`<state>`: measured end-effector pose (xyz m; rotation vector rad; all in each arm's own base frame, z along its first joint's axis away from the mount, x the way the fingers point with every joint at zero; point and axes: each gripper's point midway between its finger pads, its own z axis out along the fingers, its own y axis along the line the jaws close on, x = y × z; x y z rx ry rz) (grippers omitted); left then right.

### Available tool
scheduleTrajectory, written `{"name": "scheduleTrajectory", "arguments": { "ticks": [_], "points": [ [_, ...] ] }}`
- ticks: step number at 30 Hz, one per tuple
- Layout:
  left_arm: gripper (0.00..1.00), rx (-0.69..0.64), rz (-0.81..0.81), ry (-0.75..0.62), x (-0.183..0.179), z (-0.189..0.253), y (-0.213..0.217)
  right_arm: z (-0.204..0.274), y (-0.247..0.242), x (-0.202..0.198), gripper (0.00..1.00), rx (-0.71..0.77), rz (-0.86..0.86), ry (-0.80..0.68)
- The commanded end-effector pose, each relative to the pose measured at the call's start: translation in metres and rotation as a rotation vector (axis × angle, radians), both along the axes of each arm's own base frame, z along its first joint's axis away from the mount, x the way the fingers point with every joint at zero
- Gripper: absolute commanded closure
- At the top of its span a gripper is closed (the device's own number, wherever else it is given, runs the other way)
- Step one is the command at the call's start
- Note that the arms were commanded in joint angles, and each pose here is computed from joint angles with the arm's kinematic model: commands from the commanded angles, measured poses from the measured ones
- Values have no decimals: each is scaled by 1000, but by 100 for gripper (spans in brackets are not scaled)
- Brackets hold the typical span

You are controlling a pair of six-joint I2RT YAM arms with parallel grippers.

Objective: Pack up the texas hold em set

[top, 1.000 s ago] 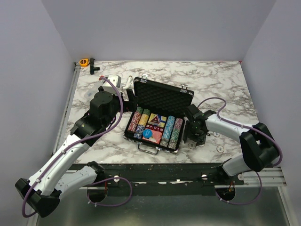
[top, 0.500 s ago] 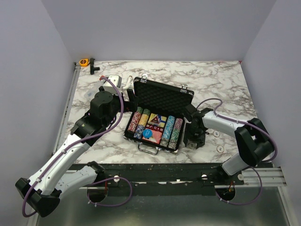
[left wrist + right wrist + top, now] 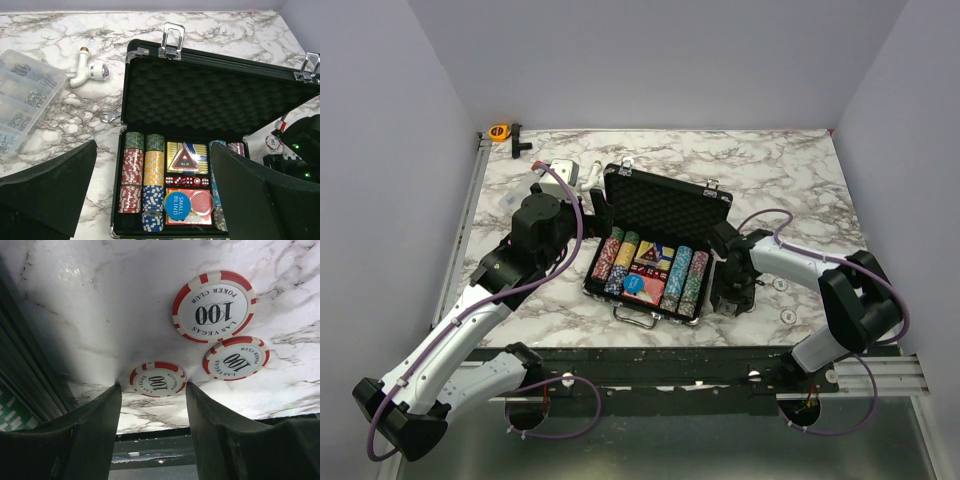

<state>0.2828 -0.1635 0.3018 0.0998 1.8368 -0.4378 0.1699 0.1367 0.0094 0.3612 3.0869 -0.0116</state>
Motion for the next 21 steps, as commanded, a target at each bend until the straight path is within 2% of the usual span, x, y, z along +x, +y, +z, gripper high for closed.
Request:
{"name": "scheduleTrajectory", "arguments": {
  "ticks": [1, 21],
  "points": [
    [5, -8, -9, -21, -1, 14, 1, -16, -12, 6, 41, -65, -36, -43],
    [5, -8, -9, -24, -2, 14, 2, -11, -18, 30, 41, -87, -38, -132]
  ]
}}
